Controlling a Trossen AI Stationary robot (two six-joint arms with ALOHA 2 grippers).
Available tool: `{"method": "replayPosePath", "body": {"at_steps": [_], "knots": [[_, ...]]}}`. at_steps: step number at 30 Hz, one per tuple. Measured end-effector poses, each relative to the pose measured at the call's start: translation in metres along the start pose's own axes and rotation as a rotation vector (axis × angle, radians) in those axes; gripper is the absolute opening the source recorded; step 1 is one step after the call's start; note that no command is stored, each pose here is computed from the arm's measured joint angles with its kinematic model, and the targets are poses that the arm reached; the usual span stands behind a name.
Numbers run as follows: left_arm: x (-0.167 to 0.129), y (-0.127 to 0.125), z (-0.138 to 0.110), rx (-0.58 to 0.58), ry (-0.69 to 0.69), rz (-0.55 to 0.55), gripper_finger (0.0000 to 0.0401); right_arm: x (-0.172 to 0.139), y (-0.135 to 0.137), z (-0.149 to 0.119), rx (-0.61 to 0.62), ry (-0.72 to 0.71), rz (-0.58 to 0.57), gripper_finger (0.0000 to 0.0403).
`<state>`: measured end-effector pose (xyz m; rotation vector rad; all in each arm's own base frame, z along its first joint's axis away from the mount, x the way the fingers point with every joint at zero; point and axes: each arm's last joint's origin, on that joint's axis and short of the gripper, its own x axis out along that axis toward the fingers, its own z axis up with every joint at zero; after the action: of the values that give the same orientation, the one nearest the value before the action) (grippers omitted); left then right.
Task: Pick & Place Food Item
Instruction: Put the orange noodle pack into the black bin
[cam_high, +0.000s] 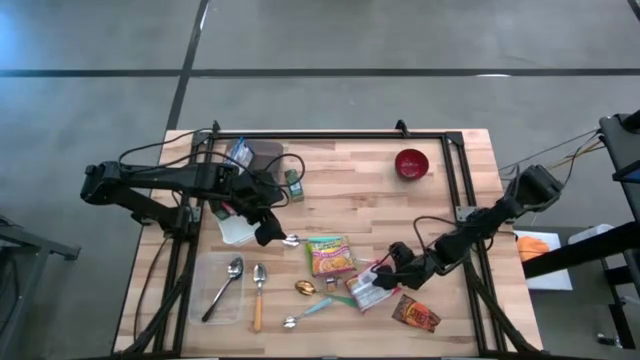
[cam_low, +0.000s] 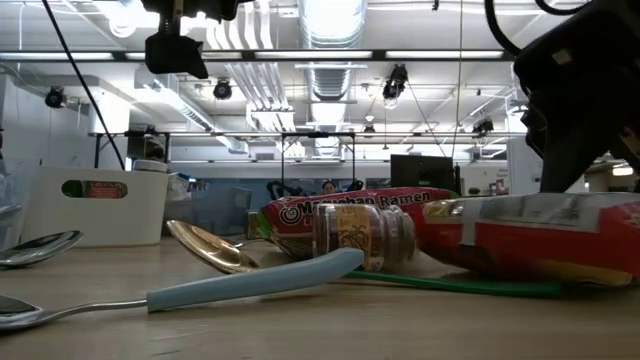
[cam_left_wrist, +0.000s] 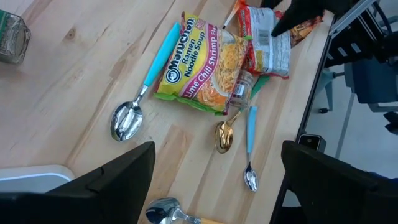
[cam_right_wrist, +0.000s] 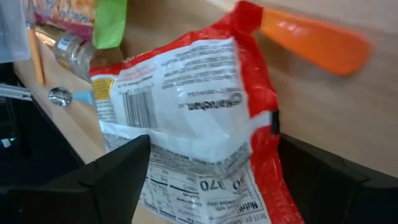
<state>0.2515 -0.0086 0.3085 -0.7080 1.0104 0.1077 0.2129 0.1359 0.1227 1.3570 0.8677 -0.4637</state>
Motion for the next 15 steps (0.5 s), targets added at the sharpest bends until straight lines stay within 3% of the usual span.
{"method": "replayPosePath", "body": {"at_steps": [4, 15], "knots": [[0.0000, 0.0001, -0.0002, -0.001, 0.003, 0.001, 0.0353, 0.0058, 0.0064, -0.0036, -0.005, 0.002, -0.001, 0.0296], [0.0000, 0.0001, -0.0002, -0.004, 0.003, 0.001, 0.0353, 0.0064, 0.0098, -0.0047, -0.004, 0.008, 0.013, 0.0121]]}}
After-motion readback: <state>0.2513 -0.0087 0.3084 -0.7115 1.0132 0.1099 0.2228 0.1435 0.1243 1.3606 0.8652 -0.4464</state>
